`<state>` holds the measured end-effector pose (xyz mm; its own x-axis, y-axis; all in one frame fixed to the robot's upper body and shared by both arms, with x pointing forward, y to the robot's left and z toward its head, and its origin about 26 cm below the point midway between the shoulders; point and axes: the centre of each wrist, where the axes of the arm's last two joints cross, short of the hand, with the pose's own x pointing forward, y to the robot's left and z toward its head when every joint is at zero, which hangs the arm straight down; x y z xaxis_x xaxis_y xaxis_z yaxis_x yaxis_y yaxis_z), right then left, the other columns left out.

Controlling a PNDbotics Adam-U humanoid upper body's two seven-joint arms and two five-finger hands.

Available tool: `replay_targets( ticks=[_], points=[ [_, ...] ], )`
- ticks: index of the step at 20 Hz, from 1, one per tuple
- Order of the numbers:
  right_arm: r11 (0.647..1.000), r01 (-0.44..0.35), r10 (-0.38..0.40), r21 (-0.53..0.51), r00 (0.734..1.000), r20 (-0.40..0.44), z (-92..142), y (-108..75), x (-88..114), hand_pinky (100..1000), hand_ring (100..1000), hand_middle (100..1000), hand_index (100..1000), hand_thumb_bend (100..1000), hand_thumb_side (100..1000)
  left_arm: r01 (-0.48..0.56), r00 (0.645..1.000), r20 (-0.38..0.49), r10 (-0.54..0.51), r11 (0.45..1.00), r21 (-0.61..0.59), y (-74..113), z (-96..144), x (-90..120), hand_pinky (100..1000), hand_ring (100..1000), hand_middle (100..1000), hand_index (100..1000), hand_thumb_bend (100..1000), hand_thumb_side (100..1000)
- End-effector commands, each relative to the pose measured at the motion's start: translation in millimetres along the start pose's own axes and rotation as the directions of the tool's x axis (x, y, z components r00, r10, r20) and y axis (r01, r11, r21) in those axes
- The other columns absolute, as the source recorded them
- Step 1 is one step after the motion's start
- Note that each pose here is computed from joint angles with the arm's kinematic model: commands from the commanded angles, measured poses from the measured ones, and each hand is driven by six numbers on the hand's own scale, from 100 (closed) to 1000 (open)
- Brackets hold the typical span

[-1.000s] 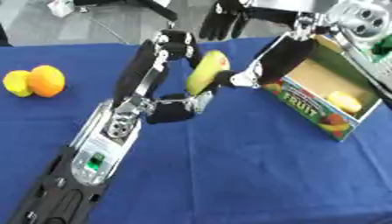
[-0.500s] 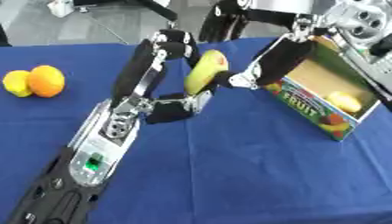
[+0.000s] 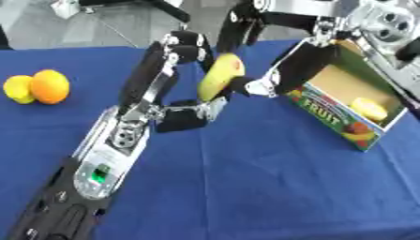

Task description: Pick up the objects with one hand, pass them to the other hand, and then place them into the box on the other side of the table.

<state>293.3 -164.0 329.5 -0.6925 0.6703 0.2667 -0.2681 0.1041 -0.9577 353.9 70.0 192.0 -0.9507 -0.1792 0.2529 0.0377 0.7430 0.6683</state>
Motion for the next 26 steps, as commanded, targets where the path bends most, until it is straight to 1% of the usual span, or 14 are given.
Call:
replay_targets(
  ticks=[1,9,11,15,19,23,24,26],
  points=[
    [1.0,-0.011,0.011,-0.005,1.0,-0.01,4.0,-5.6,1.0,713,722,588,663,244,100,0.003,0.997,0.075,-0.004,1.0,0.015,5.3,-13.9,12.8,569,444,403,428,100,100],
    [1.0,0.002,-0.002,0.004,1.0,-0.014,3.7,-4.4,0.7,703,703,548,624,221,100,0.012,0.995,0.098,-0.013,1.0,0.009,5.8,-15.9,15.8,569,446,405,430,100,100],
    [1.0,0.004,-0.004,0.005,1.0,-0.016,3.8,-4.5,0.5,696,693,525,605,215,100,0.017,0.995,0.101,-0.017,1.0,0.005,5.6,-15.9,16.0,569,446,405,430,100,100],
    [1.0,0.009,-0.009,0.001,1.0,-0.019,4.2,-5.2,0.5,685,678,503,581,218,100,0.021,0.995,0.1,-0.02,1.0,0.0,5.0,-15.5,15.5,570,447,407,433,100,100],
    [1.0,0.01,-0.01,-0.002,1.0,-0.021,4.4,-5.3,0.3,679,669,485,561,244,100,0.022,0.996,0.083,-0.022,1.0,0.002,4.0,-14.3,13.6,579,453,416,447,100,100],
    [1.0,0.008,-0.008,0.002,1.0,-0.02,4.5,-5.6,0.4,676,663,475,544,264,100,0.026,0.999,0.038,-0.026,1.0,0.011,2.1,-11.9,9.7,597,463,431,465,100,100],
    [1.0,0.006,-0.006,0.005,1.0,-0.019,4.6,-5.5,0.4,677,661,470,537,272,100,0.024,1.0,0.02,-0.024,1.0,0.016,1.1,-10.7,8.1,606,470,443,480,171,100],
    [1.0,0.001,0.0,0.012,1.0,-0.019,4.7,-5.5,0.2,677,659,466,530,278,100,0.022,0.999,-0.025,-0.021,0.999,0.025,-1.3,-8.2,4.0,617,479,454,493,214,100]
  ],
)
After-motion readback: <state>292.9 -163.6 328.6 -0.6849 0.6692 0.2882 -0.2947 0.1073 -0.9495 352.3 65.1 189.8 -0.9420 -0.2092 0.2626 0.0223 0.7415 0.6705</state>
